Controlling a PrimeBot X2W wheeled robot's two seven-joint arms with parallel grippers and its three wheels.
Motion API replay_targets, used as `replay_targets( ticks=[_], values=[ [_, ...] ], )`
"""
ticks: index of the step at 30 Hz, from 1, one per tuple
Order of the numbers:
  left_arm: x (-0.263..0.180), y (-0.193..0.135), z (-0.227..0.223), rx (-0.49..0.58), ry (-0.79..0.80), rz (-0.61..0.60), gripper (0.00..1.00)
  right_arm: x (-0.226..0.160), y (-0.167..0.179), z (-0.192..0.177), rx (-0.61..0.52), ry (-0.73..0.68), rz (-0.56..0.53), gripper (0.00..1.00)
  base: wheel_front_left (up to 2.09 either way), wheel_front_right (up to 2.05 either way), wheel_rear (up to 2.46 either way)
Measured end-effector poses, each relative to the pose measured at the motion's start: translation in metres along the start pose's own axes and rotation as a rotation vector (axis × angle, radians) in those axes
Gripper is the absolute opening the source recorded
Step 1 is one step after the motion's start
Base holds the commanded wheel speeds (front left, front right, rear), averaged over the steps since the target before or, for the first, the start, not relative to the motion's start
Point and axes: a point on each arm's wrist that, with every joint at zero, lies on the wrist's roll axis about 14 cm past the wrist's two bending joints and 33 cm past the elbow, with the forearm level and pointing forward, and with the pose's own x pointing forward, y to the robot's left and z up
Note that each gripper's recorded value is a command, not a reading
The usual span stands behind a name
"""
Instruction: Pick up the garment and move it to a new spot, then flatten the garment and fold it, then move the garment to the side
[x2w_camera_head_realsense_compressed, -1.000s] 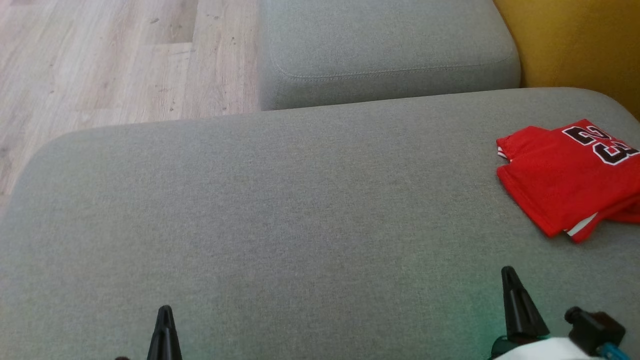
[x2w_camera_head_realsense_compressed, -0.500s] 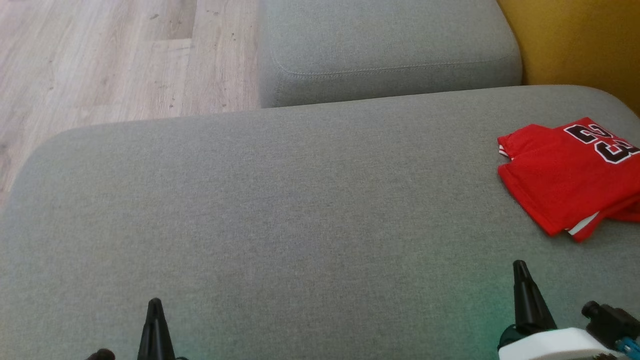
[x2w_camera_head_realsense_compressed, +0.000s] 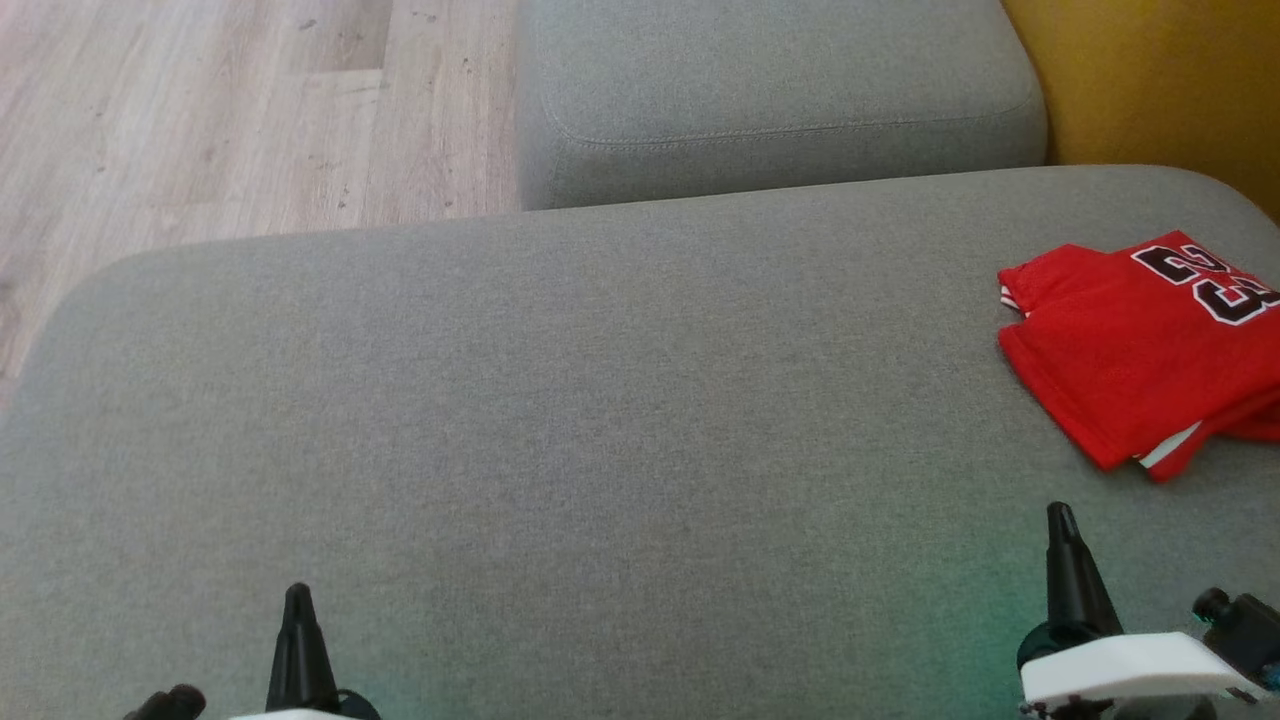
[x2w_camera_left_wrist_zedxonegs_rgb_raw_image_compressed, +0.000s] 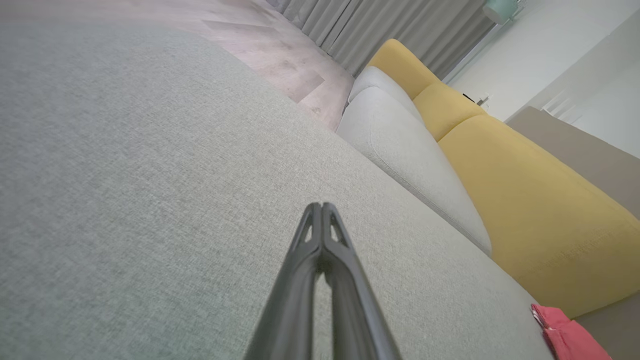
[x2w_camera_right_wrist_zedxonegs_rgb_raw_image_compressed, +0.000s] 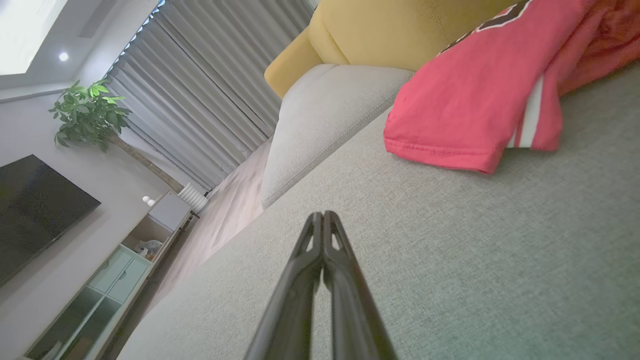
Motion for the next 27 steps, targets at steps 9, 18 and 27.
replay_targets(
  ticks=[9,18,27],
  values=[
    [0.006,0.001,0.005,-0.106,0.001,0.004,0.0,0.007,-0.001,0.005,0.11,-0.007,-0.01,0.0,0.0,0.0,0.0],
    [0.011,0.0,0.007,-0.198,0.009,-0.001,0.0,0.01,-0.004,0.007,0.207,-0.005,-0.024,0.0,0.0,0.0,0.0],
    [0.018,-0.001,0.012,-0.304,0.008,-0.004,0.0,0.017,-0.004,0.013,0.316,-0.015,-0.027,0.0,0.0,0.0,0.0]
  ],
)
